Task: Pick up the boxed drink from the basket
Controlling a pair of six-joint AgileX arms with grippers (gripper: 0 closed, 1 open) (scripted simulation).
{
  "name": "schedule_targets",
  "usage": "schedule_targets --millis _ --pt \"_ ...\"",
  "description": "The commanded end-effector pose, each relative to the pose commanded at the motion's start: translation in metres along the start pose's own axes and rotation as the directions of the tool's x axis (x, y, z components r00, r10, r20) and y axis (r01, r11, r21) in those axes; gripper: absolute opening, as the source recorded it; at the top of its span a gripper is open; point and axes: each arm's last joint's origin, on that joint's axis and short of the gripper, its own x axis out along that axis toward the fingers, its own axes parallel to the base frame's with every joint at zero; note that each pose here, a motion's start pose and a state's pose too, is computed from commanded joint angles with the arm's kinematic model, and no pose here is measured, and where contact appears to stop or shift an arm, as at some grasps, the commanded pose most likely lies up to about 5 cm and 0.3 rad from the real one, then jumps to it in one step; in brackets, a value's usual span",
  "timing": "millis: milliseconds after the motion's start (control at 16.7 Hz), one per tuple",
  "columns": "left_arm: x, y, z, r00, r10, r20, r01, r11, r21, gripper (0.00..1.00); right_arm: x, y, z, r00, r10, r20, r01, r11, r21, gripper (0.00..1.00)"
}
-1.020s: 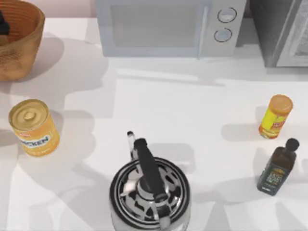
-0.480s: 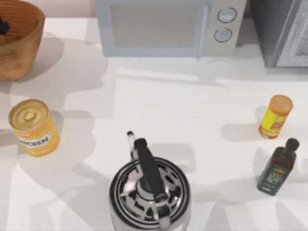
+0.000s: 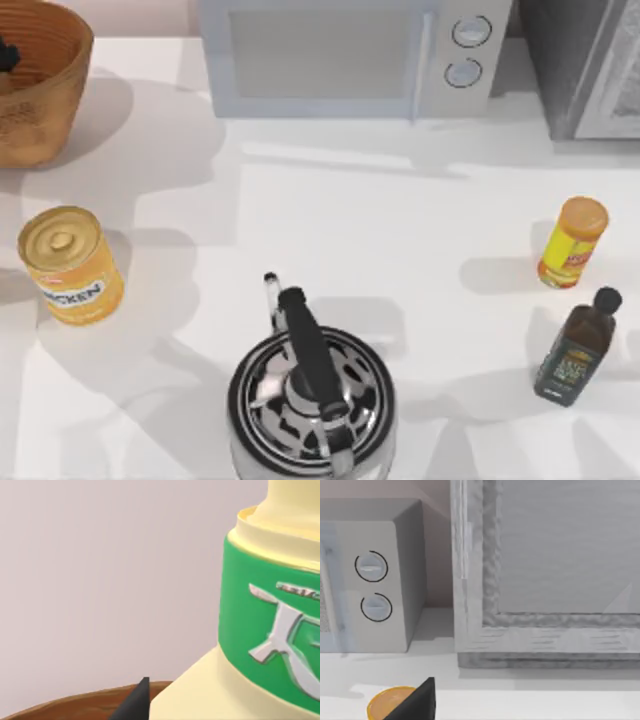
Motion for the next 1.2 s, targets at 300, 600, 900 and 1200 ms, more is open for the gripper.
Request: schedule_targets --millis 300,600,900,1200 --pt "0.001 0.003 0.019 1.000 0.007 0.004 -0.007 1.000 0.000 0.00 0.000 0.000 0.000 1.000 0.000 0.000 0.000 1.000 0.000 1.00" --pt "0.006 0.004 0.075 1.000 0.007 0.016 -0.007 1.000 0.006 0.00 0.000 0.000 0.000 1.000 0.000 0.000 0.000 1.000 0.000 1.00" --pt "0.002 0.003 0.135 1.000 0.006 0.017 -0.006 1.000 0.008 0.00 0.000 0.000 0.000 1.000 0.000 0.000 0.000 1.000 0.000 1.00" --pt "-0.002 0.002 0.159 1.000 0.006 0.018 -0.007 1.000 0.007 0.00 0.000 0.000 0.000 1.000 0.000 0.000 0.000 1.000 0.000 1.00"
